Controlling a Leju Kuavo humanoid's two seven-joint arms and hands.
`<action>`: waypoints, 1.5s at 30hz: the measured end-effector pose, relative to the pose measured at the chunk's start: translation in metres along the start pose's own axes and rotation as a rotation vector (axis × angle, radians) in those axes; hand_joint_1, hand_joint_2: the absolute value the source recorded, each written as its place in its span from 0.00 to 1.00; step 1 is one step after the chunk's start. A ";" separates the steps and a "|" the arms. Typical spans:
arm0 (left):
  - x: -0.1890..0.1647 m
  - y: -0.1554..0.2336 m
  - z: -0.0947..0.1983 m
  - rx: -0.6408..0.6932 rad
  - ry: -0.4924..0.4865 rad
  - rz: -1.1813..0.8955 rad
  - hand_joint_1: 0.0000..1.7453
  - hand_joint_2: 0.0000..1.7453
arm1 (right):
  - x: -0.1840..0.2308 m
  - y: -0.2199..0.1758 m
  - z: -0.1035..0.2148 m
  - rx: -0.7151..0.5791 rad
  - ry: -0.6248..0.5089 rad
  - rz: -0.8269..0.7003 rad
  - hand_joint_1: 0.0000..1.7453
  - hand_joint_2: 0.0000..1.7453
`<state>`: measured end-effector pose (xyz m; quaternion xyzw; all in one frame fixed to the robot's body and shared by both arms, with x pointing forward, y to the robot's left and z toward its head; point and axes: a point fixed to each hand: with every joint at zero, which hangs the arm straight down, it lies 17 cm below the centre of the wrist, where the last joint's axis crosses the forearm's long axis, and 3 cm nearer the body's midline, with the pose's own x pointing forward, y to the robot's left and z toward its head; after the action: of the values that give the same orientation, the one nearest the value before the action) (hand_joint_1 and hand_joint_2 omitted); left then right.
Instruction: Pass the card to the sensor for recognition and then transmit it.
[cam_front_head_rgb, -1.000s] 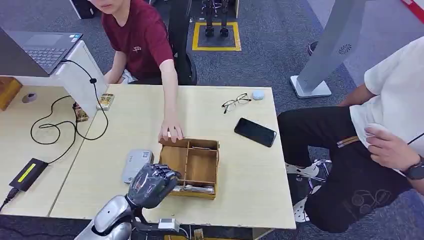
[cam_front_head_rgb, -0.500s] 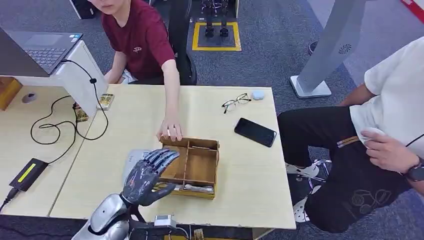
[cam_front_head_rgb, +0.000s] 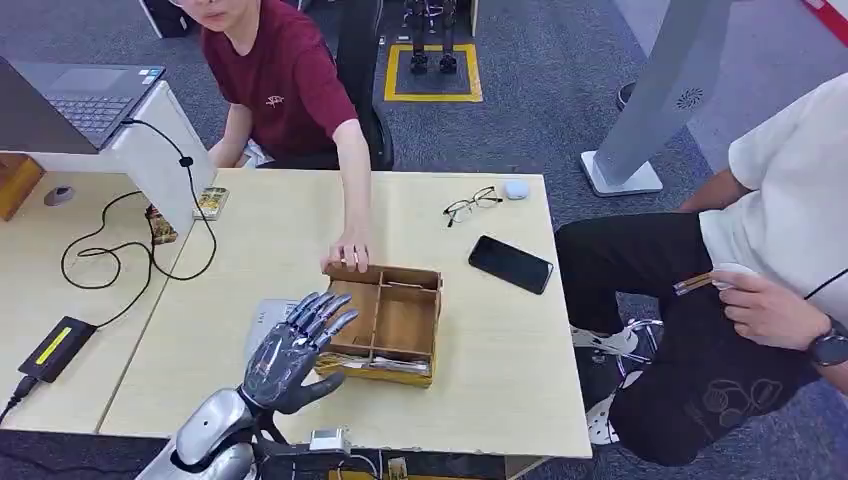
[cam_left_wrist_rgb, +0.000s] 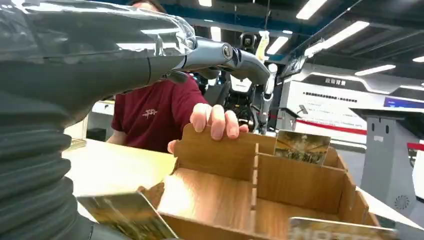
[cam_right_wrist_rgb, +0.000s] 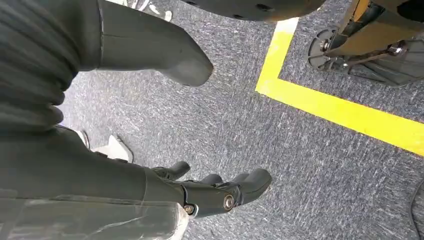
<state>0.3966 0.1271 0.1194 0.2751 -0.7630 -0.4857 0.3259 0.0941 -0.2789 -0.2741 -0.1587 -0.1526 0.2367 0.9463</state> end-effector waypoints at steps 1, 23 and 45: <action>0.000 0.000 0.000 -0.002 0.000 0.000 0.00 1.00 | 0.000 0.000 0.000 0.000 0.000 0.000 0.00 1.00; -0.027 -0.018 0.006 -0.069 0.068 -0.092 0.00 1.00 | 0.001 0.001 0.000 0.005 -0.003 0.012 0.00 1.00; -0.018 -0.019 0.006 -0.074 0.045 -0.004 0.00 1.00 | 0.001 0.000 0.000 0.004 -0.005 0.019 0.00 1.00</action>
<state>0.4054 0.1369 0.0959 0.2755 -0.7365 -0.5078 0.3520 0.0946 -0.2784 -0.2741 -0.1576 -0.1528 0.2463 0.9440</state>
